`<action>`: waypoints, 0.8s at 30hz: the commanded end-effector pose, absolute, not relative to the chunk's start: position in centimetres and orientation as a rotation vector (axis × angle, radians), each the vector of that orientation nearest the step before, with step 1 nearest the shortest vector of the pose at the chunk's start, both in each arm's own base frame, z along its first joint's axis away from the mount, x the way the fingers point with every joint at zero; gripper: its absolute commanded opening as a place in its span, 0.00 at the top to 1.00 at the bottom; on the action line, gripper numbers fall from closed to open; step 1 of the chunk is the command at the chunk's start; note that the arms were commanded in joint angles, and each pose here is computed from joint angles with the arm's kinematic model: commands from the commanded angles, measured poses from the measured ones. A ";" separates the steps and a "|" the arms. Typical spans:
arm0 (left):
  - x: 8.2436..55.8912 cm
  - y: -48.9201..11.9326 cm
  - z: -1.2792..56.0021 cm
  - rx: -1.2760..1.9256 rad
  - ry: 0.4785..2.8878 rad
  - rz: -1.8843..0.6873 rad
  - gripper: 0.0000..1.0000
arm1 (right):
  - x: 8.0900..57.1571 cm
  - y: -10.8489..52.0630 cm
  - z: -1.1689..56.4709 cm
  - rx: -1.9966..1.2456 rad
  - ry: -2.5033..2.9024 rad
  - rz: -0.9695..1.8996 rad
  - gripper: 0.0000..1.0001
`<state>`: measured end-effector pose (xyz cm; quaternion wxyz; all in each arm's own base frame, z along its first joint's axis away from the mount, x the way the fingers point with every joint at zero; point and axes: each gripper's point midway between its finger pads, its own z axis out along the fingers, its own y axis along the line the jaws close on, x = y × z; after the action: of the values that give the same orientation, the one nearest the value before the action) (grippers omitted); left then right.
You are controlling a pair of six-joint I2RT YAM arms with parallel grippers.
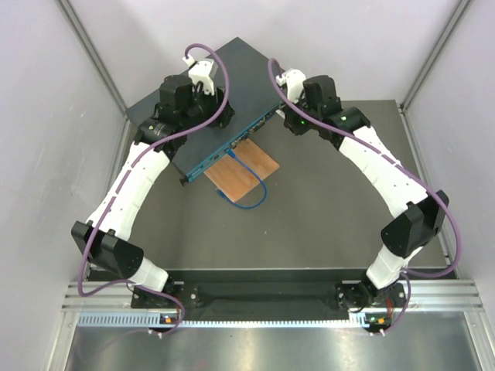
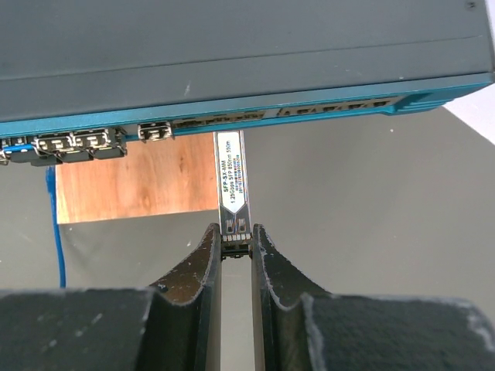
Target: Insert the plug into the switch port
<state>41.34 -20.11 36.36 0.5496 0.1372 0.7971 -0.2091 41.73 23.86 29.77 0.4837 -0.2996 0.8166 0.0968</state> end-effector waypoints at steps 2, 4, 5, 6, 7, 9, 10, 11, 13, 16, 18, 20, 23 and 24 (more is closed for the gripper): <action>41.5 -20.0 37.0 0.306 1.870 -0.505 0.42 | 41.9 25.2 33.1 -0.698 1.908 0.268 1.00; 41.5 -20.1 36.9 0.309 1.872 -0.514 0.42 | 41.8 25.6 33.2 -0.704 1.904 0.278 1.00; 41.5 -20.1 36.6 0.311 1.879 -0.516 0.42 | 41.8 25.6 33.2 -0.706 1.905 0.277 1.00; 41.5 -20.2 36.6 0.311 1.881 -0.519 0.42 | 41.8 25.7 33.3 -0.708 1.902 0.280 1.00; 41.5 -20.2 36.5 0.312 1.884 -0.520 0.42 | 41.8 25.7 33.2 -0.710 1.904 0.281 1.00; 41.4 -20.3 36.5 0.315 1.884 -0.523 0.42 | 41.6 25.9 33.2 -0.716 1.903 0.287 1.00; 41.5 -20.2 36.4 0.313 1.888 -0.524 0.42 | 41.6 26.0 33.2 -0.719 1.902 0.289 1.00; 41.5 -20.3 36.5 0.313 1.887 -0.526 0.42 | 41.4 26.2 33.0 -0.726 1.905 0.296 1.00; 41.5 -20.4 36.4 0.315 1.888 -0.529 0.42 | 41.2 26.5 33.0 -0.738 1.903 0.299 1.00; 41.4 -20.3 36.4 0.306 1.892 -0.535 0.41 | 40.9 27.0 32.5 -0.751 1.910 0.308 1.00; 41.4 -20.4 36.3 0.310 1.893 -0.543 0.42 | 40.8 27.2 32.3 -0.757 1.913 0.312 1.00; 41.3 -20.3 36.3 0.308 1.893 -0.541 0.42 | 40.8 27.4 32.4 -0.760 1.911 0.316 1.00; 41.3 -20.3 36.3 0.306 1.892 -0.540 0.42 | 40.8 27.5 32.4 -0.762 1.910 0.319 1.00; 41.3 -20.3 36.3 0.306 1.894 -0.542 0.42 | 40.8 27.6 32.4 -0.765 1.909 0.318 1.00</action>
<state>41.41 -20.43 35.60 0.5368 0.1328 0.8030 -0.2222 40.94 25.61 30.23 0.4824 -0.3110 0.8116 0.1090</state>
